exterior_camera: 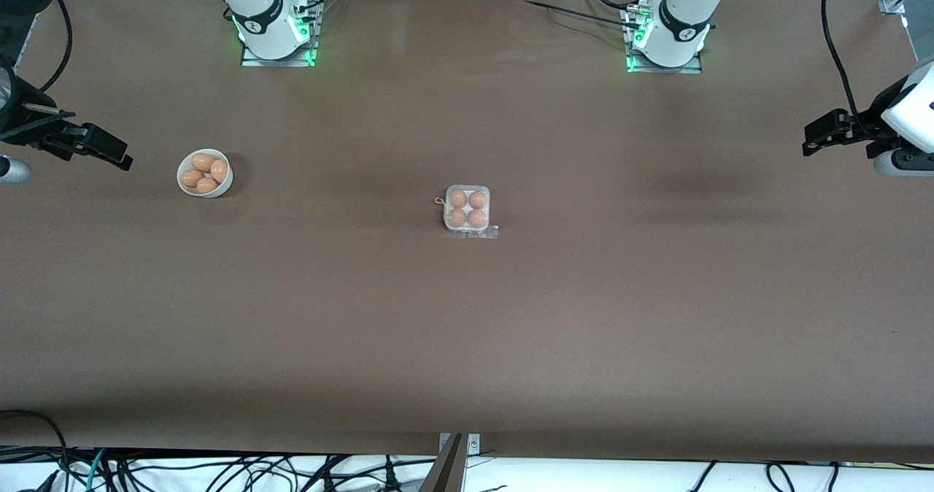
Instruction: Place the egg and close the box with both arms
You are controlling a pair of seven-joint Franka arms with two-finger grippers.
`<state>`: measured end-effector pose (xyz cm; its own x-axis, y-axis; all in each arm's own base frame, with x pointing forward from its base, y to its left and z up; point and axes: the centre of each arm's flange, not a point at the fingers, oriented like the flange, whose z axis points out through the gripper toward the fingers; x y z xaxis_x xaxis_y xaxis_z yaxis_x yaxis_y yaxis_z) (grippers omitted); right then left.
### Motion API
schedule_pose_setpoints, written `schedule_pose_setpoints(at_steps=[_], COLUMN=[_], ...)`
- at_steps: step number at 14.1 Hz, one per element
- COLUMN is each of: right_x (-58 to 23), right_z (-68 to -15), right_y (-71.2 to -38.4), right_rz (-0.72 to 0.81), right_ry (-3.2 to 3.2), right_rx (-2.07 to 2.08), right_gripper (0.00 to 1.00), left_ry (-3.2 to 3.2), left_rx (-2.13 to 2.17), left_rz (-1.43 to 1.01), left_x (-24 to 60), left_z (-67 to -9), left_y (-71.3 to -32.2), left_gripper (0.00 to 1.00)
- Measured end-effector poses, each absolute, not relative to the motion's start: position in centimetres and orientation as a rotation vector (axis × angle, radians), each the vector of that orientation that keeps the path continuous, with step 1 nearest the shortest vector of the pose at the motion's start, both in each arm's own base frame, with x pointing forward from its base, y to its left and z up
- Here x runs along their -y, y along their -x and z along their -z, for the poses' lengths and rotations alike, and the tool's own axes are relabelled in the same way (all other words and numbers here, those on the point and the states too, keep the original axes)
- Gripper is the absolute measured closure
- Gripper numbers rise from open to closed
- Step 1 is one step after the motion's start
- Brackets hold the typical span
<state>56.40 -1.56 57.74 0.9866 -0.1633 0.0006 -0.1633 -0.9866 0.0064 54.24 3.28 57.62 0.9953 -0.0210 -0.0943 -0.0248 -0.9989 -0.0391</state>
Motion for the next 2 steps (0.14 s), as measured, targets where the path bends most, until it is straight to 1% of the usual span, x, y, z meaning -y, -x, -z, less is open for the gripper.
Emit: schedule_pose_setpoints(at_steps=[2], right_x=[1.56], right_z=[-57.74], right_y=[-56.40], right_rz=[0.000], right_ry=[-3.125], right_rx=[0.257], right_gripper=[0.00], left_ry=[3.099], left_rx=[-0.037], left_rz=[-0.147], left_x=[-3.22], left_z=[-57.82], left_y=[-53.72], left_gripper=[0.00])
